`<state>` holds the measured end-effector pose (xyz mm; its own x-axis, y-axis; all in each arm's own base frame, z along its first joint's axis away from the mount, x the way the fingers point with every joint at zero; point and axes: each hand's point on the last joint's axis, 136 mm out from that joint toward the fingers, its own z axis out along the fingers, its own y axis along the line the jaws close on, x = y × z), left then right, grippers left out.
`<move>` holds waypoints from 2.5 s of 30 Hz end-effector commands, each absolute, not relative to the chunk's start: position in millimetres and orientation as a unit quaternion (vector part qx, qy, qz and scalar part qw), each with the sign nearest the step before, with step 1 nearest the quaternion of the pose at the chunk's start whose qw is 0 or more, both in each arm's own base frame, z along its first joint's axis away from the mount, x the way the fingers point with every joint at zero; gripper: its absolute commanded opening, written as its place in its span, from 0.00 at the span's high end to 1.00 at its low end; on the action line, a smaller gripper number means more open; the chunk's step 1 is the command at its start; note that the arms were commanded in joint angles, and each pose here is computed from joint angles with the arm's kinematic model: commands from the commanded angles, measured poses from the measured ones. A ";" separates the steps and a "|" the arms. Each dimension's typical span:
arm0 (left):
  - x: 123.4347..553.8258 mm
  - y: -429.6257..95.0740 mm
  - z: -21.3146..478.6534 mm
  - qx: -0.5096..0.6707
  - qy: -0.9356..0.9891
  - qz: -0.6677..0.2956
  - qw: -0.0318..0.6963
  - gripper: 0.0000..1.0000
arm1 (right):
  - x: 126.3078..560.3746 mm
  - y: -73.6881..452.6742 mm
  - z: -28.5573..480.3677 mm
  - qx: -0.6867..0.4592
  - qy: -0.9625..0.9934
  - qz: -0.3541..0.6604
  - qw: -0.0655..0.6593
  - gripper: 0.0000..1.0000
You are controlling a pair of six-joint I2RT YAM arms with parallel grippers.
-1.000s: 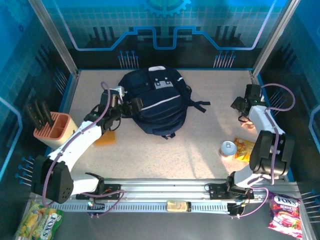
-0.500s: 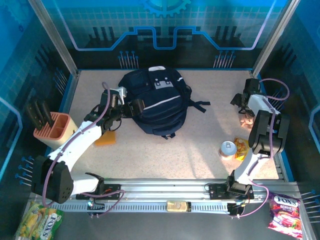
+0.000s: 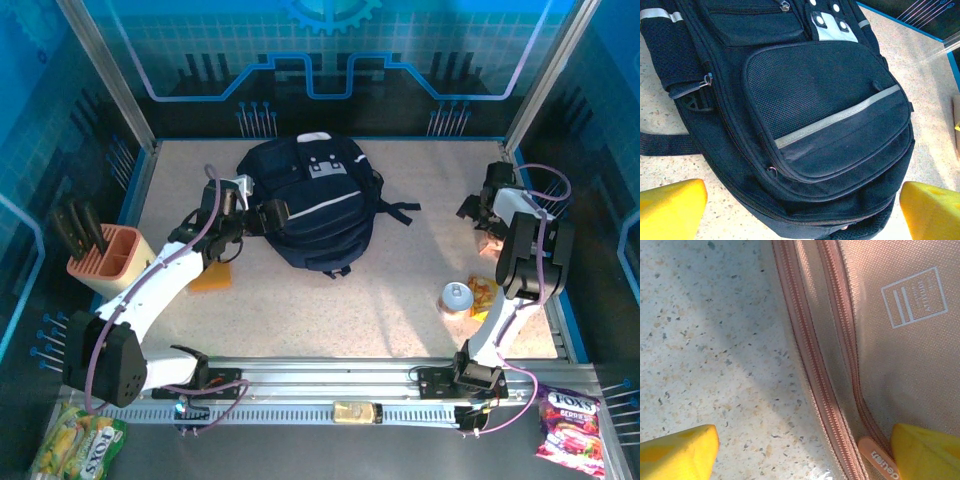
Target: Pack books, pencil case, and school supplies into a backpack
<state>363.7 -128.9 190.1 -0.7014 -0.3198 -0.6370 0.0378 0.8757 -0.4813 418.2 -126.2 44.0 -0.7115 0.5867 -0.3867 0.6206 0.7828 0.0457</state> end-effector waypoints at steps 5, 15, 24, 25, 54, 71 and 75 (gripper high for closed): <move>365.5 -127.0 189.9 -0.071 0.895 -0.230 0.377 0.01 | 427.0 -47.9 33.1 0.274 0.946 0.043 0.170 0.12; 362.5 -125.1 185.4 -0.073 0.897 -0.226 0.374 0.01 | 414.4 49.6 39.7 0.194 0.957 0.145 0.158 0.14; 363.0 -129.5 188.2 -0.067 0.897 -0.234 0.370 0.01 | 407.8 49.2 92.9 0.182 0.942 0.158 0.236 0.15; 363.2 -130.0 188.2 -0.066 0.896 -0.235 0.369 0.01 | 406.2 41.8 98.8 0.186 0.939 0.150 0.249 0.15; 364.9 -154.6 188.9 -0.028 0.899 -0.249 0.360 0.01 | 374.2 -15.3 33.8 0.356 0.894 0.207 0.179 0.31; 374.2 -214.0 193.9 0.127 0.896 -0.218 0.366 0.01 | 377.3 -9.8 43.3 0.361 0.879 0.235 0.205 0.83; 378.1 -233.9 188.2 0.188 0.893 -0.191 0.362 0.08 | 378.7 -10.8 66.5 0.360 0.865 0.251 0.246 0.90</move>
